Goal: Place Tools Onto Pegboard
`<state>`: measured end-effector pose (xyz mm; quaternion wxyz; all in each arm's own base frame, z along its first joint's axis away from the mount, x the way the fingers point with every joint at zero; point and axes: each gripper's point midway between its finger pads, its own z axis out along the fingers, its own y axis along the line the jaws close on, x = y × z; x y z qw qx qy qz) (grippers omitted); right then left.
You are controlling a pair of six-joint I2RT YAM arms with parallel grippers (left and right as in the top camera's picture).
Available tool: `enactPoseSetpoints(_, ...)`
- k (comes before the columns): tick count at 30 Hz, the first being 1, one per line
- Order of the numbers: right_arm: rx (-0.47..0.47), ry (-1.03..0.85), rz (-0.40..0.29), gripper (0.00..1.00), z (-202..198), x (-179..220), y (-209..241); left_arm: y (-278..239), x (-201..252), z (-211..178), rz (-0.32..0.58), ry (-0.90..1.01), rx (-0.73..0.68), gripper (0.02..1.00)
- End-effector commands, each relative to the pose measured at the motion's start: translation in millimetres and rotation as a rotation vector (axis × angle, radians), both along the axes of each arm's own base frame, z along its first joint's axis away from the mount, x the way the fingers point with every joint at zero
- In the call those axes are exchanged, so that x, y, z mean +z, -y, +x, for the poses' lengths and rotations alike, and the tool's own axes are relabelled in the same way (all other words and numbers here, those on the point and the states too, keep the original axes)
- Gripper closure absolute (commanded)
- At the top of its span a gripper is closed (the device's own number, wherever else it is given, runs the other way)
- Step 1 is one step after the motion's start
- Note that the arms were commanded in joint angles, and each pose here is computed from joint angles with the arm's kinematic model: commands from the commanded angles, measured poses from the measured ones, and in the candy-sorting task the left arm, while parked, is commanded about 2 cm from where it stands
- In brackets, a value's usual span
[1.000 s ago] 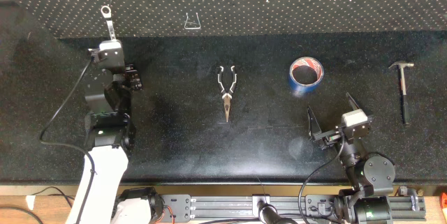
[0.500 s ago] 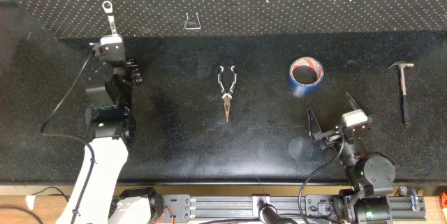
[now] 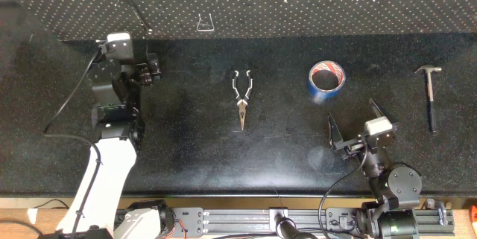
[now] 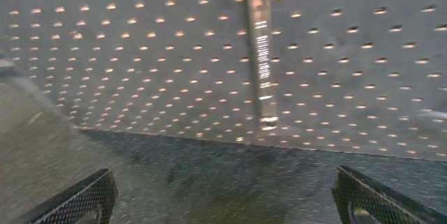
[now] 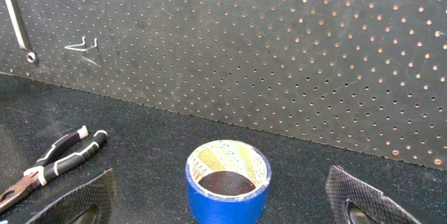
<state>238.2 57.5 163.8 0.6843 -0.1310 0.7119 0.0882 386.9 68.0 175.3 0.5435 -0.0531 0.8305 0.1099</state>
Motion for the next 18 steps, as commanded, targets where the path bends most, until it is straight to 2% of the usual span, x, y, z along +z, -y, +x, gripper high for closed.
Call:
enactPoseSetpoints(1,0.009,-0.004,0.015,0.025,-1,-1,-2,-1,5,-18,0.036,-0.061,0.053,0.023)
enactPoseSetpoints(4,0.009,-0.004,0.015,0.025,-1,-1,-2,19,27,-39,0.082,-0.048,0.031,0.025)
enactPoseSetpoints(8,0.009,-0.004,0.015,0.025,-1,-1,-2,27,26,-48,0.068,-0.068,0.010,0.025)
enactPoseSetpoints(9,0.009,-0.004,0.015,0.025,-1,-1,-2,47,21,-46,-0.051,-0.061,-0.052,0.023)
enactPoseSetpoints(10,0.009,-0.004,0.015,0.027,-1,-1,-2,61,8,-53,-0.150,-0.110,-0.038,0.020)
enactPoseSetpoints(15,0.009,-0.004,0.015,0.025,-1,-1,-2,130,-20,-83,-0.268,-0.384,-0.061,0.020)
enactPoseSetpoints(18,0.009,-0.004,0.015,0.025,-1,-1,-2,182,-21,-71,-0.248,-0.563,-0.097,0.023)
